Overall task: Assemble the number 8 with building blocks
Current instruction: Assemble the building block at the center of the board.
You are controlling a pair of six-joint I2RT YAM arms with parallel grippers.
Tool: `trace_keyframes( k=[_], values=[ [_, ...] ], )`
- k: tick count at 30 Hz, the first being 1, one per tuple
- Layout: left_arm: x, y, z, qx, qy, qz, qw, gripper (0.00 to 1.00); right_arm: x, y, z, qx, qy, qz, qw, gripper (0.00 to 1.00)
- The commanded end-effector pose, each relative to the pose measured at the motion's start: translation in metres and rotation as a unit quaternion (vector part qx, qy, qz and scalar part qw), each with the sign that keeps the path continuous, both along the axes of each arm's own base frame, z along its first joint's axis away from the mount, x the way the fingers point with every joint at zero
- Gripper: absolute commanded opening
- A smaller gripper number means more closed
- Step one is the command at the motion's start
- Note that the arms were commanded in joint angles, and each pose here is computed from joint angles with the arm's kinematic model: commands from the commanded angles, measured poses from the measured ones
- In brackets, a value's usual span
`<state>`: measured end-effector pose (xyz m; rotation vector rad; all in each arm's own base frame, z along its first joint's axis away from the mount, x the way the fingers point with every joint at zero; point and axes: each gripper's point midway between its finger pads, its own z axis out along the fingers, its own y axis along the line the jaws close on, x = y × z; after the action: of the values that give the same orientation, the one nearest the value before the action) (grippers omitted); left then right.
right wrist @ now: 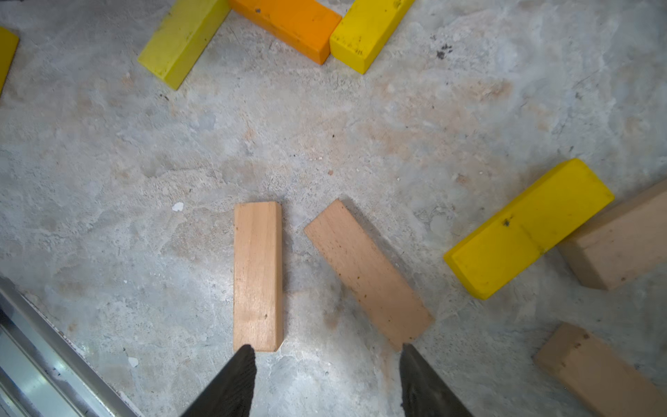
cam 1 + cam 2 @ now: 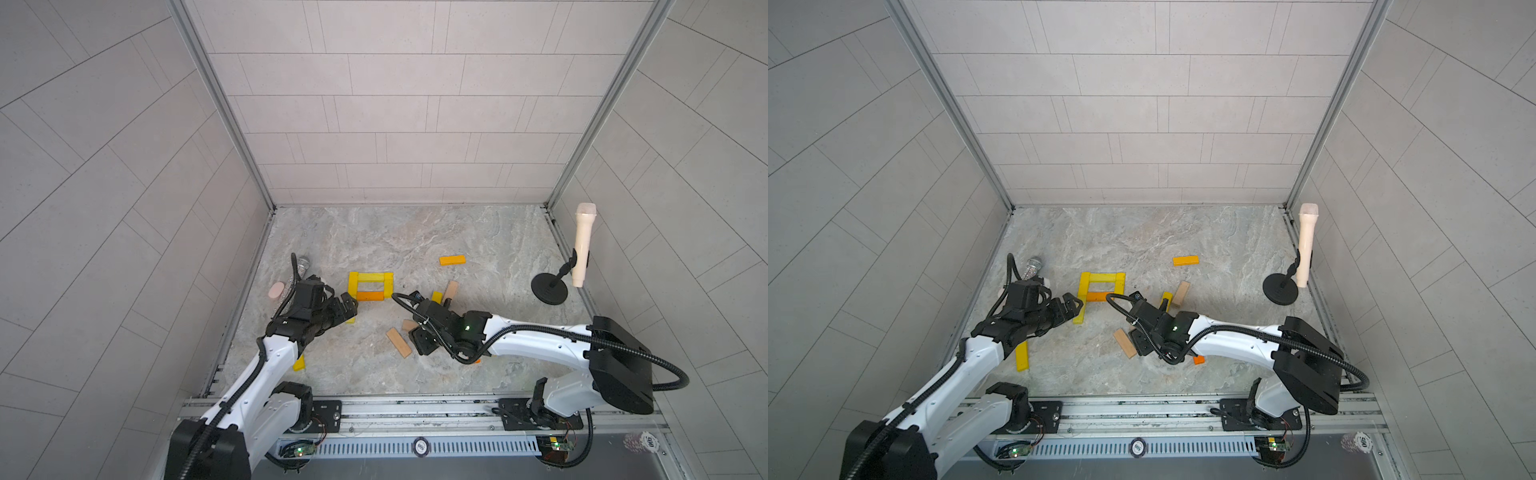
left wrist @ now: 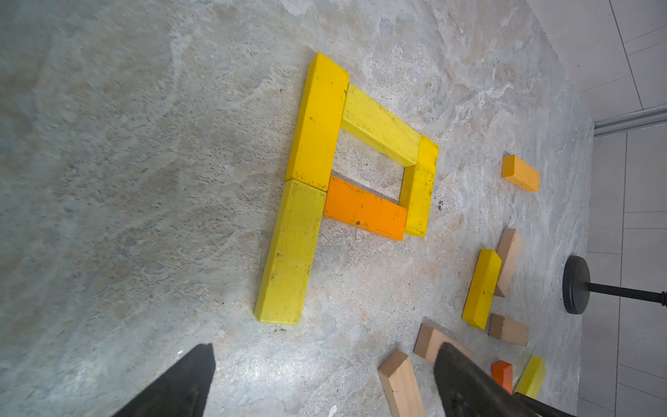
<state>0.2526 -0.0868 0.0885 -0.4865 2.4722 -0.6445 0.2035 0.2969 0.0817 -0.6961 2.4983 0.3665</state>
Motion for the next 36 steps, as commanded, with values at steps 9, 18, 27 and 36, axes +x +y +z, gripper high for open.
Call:
trace_keyframes(
  k=[9,18,27,36],
  values=[
    [0.000,0.003,0.004,-0.004,-0.041,0.008,0.999,1.00,-0.010,0.004,-0.011,-0.020,0.004,-0.015,1.000,0.66],
    [-0.001,0.006,0.000,0.002,-0.044,0.012,0.999,1.00,-0.014,0.004,-0.027,-0.048,0.009,-0.027,0.998,0.65],
    [0.004,0.005,-0.001,0.000,-0.053,0.013,0.999,1.00,-0.012,0.011,-0.034,-0.059,0.013,-0.040,0.997,0.60],
    [0.005,0.006,-0.004,0.001,-0.045,0.017,0.999,1.00,-0.015,0.027,-0.034,-0.060,0.010,-0.021,0.998,0.58]
  ],
)
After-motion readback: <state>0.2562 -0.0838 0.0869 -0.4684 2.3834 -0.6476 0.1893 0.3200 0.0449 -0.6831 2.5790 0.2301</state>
